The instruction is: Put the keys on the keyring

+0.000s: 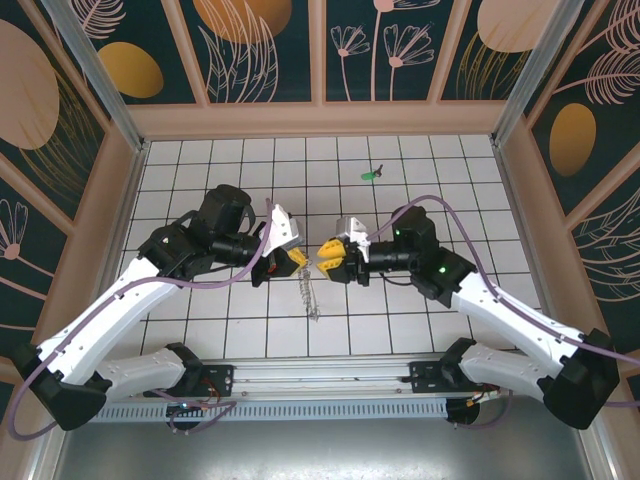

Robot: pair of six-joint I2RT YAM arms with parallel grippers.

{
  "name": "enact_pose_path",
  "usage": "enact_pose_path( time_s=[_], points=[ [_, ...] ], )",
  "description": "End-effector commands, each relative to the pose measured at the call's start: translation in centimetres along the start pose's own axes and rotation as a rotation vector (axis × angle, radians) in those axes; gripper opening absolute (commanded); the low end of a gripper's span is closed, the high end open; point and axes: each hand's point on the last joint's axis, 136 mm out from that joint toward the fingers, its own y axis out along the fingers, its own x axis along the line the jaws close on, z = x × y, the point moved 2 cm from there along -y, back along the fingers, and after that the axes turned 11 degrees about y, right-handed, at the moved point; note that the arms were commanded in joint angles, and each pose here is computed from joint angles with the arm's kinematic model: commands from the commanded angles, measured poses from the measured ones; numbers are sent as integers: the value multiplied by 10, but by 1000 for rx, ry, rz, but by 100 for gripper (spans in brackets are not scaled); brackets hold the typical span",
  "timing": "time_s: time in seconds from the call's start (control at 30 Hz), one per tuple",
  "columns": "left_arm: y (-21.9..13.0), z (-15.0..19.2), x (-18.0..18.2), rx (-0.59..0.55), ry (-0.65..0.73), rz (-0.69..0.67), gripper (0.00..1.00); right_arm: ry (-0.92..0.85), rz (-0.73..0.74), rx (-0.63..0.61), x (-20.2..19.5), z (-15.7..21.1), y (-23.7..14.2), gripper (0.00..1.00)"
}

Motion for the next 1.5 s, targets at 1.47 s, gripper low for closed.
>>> enact_pose_path(
  time_s=[1.47],
  points=[
    [-23,-24,-15,-275,56,-60,27,-105,-195,-229,28,-45,-8,0]
  ],
)
